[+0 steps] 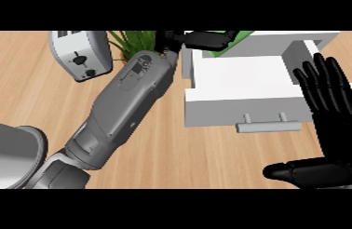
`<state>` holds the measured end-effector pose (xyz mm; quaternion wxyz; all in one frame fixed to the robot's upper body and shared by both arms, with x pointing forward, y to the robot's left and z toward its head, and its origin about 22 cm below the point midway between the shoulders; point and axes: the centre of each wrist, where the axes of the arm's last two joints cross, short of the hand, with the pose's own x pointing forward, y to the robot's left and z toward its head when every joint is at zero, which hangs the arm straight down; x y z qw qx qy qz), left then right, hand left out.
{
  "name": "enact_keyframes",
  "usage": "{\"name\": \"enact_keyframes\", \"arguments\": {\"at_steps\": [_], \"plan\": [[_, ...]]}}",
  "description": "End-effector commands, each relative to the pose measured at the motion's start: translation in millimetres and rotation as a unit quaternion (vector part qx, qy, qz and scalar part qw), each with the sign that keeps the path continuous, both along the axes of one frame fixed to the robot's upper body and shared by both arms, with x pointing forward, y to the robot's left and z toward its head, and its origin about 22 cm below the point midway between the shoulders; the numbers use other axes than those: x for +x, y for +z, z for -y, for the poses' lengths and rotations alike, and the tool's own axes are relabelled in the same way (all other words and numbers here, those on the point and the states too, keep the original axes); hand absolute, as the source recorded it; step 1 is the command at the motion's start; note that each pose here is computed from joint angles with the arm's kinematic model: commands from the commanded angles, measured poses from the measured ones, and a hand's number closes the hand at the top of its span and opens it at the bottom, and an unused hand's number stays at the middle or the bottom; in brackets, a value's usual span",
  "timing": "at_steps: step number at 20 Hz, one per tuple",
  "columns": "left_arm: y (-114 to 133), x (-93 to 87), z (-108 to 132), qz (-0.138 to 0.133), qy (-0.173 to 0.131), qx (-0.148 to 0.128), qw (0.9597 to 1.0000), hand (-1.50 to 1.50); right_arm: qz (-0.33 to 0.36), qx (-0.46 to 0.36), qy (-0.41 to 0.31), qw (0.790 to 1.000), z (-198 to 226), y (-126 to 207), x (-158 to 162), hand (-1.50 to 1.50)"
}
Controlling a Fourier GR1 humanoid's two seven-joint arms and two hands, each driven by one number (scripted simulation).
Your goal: Pick up the cup, place it into the drawer and close the drawer
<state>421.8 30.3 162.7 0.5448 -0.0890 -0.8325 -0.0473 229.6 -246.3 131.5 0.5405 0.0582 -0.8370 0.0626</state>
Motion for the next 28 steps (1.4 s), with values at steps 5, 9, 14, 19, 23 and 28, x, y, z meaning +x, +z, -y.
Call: {"name": "enact_keyframes", "arguments": {"at_steps": [5, 9, 14, 19, 23, 28], "plan": [[-17, 10.6, 5, -0.027, -0.005, 0.038, 0.9989, 1.5, 0.0, 0.003, 0.0, 1.0, 11, -14, 7, -1.5], [-21, 8.0, 13, -0.017, 0.009, 0.073, 0.9971, 1.5, 0.016, -0.001, 0.014, 1.0, -7, 14, 6, -1.5], [-13, 8.3, 22, -0.031, 0.008, 0.1, 0.9944, 1.5, 0.007, -0.003, 0.034, 0.999, -8, 8, 7, -1.5], [-36, 8.5, 14, -0.029, 0.021, 0.161, 0.9863, -1.5, 0.014, 0.003, 0.037, 0.999, 2, 4, 8, -1.5], [-34, 3.2, 22, -0.031, 0.023, 0.153, 0.9875, -1.5, 0.018, 0.014, 0.044, 0.999, -11, 11, 15, -1.5], [-27, 1.7, 25, -0.011, 0.004, 0.098, 0.9951, -1.5, 0.027, 0.034, 0.053, 0.998, -4, 9, 9, -1.5]]}}
